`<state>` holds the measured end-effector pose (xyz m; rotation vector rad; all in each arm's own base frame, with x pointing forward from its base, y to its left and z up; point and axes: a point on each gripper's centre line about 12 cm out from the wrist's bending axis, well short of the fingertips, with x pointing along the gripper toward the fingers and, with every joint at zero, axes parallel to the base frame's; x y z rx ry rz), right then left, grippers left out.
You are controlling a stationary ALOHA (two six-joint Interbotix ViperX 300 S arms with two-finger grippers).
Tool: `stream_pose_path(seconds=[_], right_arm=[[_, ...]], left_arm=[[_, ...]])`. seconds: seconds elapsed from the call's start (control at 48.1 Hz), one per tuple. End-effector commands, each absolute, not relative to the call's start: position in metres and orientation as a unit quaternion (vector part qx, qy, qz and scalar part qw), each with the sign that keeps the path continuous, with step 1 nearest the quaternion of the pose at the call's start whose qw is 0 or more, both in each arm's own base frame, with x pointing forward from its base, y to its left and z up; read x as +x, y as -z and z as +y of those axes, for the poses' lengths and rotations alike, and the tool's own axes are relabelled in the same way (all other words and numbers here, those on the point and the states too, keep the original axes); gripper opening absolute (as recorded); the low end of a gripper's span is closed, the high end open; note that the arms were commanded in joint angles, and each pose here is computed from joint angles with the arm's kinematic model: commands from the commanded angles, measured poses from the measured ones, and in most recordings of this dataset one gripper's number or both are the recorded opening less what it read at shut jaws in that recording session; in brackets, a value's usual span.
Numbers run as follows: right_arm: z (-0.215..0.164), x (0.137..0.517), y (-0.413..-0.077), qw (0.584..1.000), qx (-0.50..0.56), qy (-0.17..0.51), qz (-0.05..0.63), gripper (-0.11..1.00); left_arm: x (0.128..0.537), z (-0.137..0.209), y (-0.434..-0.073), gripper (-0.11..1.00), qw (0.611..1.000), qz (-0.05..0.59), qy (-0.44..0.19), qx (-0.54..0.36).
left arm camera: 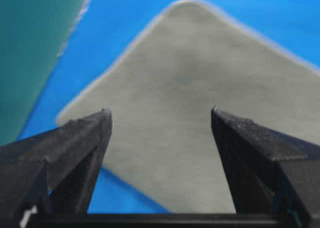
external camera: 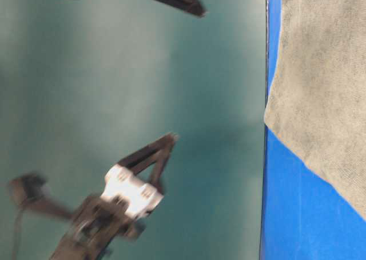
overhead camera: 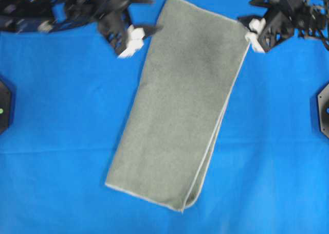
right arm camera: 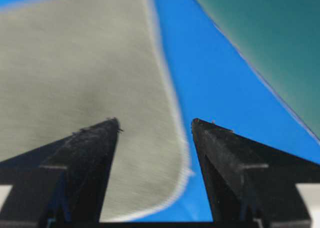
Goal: Fold a large towel.
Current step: 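Grasp the far corners of the long towel with both grippers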
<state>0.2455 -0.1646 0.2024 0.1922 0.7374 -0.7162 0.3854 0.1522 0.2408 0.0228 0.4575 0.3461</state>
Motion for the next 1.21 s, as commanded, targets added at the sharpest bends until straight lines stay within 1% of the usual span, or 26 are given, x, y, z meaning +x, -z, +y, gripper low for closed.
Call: stream_pose_path(seconds=[0.0, 0.104, 0.166, 0.27, 0.416, 0.561, 0.769, 0.832, 0.873, 0.894, 0.957, 1.04, 1.061, 1.081, 1.102, 1.185], right_arm=[[-0.177, 0.247, -0.195, 0.857, 0.098, 0.353, 0.361, 0.62], [-0.188, 0.246, -0.169, 0.843, 0.113, 0.355, 0.387, 0.62], [-0.191, 0.248, -0.157, 0.842, 0.120, 0.349, 0.393, 0.62], [-0.196, 0.253, -0.140, 0.843, 0.132, 0.337, 0.398, 0.62], [-0.205, 0.251, -0.117, 0.836, 0.152, 0.334, 0.407, 0.62], [-0.209, 0.253, -0.098, 0.834, 0.166, 0.324, 0.415, 0.61], [-0.209, 0.256, -0.087, 0.834, 0.171, 0.315, 0.420, 0.61], [-0.209, 0.256, -0.085, 0.833, 0.171, 0.314, 0.422, 0.59], [-0.208, 0.256, -0.085, 0.833, 0.169, 0.312, 0.424, 0.55], [-0.209, 0.257, -0.086, 0.834, 0.169, 0.312, 0.422, 0.51], [-0.209, 0.257, -0.086, 0.835, 0.168, 0.312, 0.421, 0.37], [-0.209, 0.258, -0.087, 0.838, 0.168, 0.309, 0.418, 0.13], [-0.209, 0.259, -0.088, 0.839, 0.168, 0.308, 0.415, 0.08], [-0.209, 0.260, -0.088, 0.840, 0.167, 0.307, 0.414, 0.06], [-0.210, 0.260, -0.089, 0.841, 0.167, 0.307, 0.413, 0.05], [-0.213, 0.264, -0.093, 0.843, 0.163, 0.310, 0.408, 0.06]], left_arm=[[0.403, 0.177, -0.236, 0.76, 0.956, 0.224, -0.188, 0.013], [0.417, 0.200, -0.207, 0.76, 0.948, 0.248, -0.201, 0.005], [0.425, 0.212, -0.185, 0.76, 0.942, 0.266, -0.206, -0.002], [0.435, 0.225, -0.161, 0.76, 0.936, 0.282, -0.211, -0.008], [0.442, 0.244, -0.138, 0.76, 0.931, 0.289, -0.222, -0.013], [0.439, 0.256, -0.114, 0.76, 0.923, 0.304, -0.234, -0.029], [0.432, 0.262, -0.102, 0.72, 0.917, 0.319, -0.238, -0.031], [0.431, 0.263, -0.102, 0.65, 0.916, 0.321, -0.238, -0.031], [0.431, 0.262, -0.100, 0.57, 0.915, 0.323, -0.238, -0.032], [0.431, 0.262, -0.100, 0.51, 0.915, 0.324, -0.237, -0.032], [0.430, 0.262, -0.099, 0.36, 0.914, 0.328, -0.237, -0.034], [0.429, 0.260, -0.098, 0.15, 0.912, 0.333, -0.235, -0.035], [0.429, 0.260, -0.098, 0.10, 0.912, 0.334, -0.235, -0.035], [0.428, 0.259, -0.097, 0.06, 0.911, 0.337, -0.234, -0.035], [0.427, 0.259, -0.097, 0.03, 0.911, 0.339, -0.234, -0.035], [0.426, 0.259, -0.105, 0.03, 0.909, 0.344, -0.232, -0.033]])
